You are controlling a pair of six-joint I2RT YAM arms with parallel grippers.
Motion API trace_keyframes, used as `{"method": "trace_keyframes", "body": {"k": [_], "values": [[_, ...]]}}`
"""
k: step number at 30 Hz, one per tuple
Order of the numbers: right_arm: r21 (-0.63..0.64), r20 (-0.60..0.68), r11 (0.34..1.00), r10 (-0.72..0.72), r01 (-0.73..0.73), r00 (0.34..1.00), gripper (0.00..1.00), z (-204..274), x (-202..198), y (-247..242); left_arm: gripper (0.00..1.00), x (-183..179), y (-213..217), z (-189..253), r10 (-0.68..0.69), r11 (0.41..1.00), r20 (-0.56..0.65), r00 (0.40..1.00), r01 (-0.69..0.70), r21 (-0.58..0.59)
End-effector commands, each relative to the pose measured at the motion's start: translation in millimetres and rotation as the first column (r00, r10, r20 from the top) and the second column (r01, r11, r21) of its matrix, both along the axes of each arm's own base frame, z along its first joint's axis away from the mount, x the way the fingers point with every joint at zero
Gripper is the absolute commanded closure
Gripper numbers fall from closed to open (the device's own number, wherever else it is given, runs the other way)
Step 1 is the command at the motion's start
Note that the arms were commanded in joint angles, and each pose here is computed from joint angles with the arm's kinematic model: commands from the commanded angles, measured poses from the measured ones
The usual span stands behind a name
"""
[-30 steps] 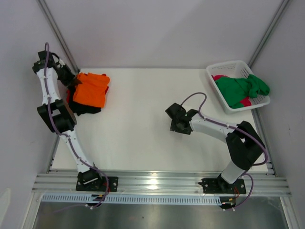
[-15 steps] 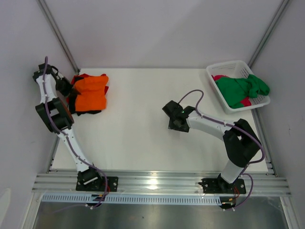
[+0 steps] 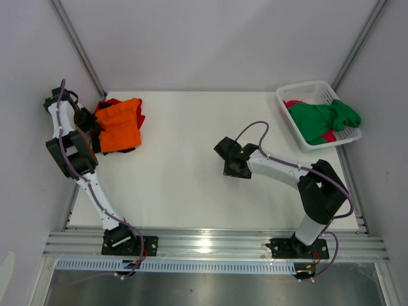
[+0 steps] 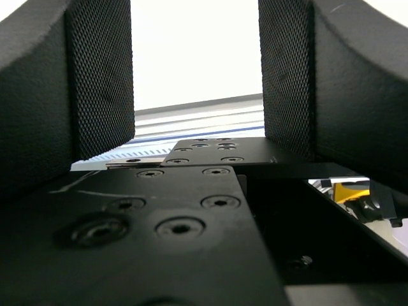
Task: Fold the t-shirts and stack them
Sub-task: Put the neatly folded tshirt into the corner of the board with the left arm
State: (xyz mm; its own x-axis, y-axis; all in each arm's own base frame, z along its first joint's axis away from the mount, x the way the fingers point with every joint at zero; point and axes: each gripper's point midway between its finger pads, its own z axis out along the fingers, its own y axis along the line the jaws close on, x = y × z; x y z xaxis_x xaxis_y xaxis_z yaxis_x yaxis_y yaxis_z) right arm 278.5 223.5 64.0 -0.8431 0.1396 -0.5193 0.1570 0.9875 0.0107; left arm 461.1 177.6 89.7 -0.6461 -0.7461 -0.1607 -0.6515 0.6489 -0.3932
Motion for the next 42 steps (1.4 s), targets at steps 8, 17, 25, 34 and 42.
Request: {"method": "trace_keyframes", "body": {"k": [8, 17, 25, 34, 42], "values": [[-0.019, 0.007, 1.000, 0.021, -0.021, 1.000, 0.41, 1, 4, 13, 0.99, 16, 41, 100, 0.054, 0.969, 0.237, 0.970, -0.108, 0.221], [-0.025, -0.004, 0.999, 0.033, -0.033, 0.999, 0.41, -2, 3, 17, 0.99, 12, 57, 117, 0.068, 0.940, 0.252, 0.965, -0.147, 0.308], [-0.020, -0.014, 0.999, 0.037, -0.038, 0.999, 0.41, -7, 3, 21, 0.99, 15, 56, 136, 0.060, 0.936, 0.299, 0.952, -0.158, 0.314], [-0.011, -0.036, 0.998, 0.057, -0.057, 0.998, 0.41, -15, 2, 29, 0.99, 23, 64, 150, 0.060, 0.924, 0.332, 0.942, -0.178, 0.339], [-0.020, -0.051, 0.998, 0.064, -0.065, 0.997, 0.41, -20, 0, 28, 0.99, 22, 71, 156, 0.084, 0.906, 0.344, 0.935, -0.215, 0.364]]}}
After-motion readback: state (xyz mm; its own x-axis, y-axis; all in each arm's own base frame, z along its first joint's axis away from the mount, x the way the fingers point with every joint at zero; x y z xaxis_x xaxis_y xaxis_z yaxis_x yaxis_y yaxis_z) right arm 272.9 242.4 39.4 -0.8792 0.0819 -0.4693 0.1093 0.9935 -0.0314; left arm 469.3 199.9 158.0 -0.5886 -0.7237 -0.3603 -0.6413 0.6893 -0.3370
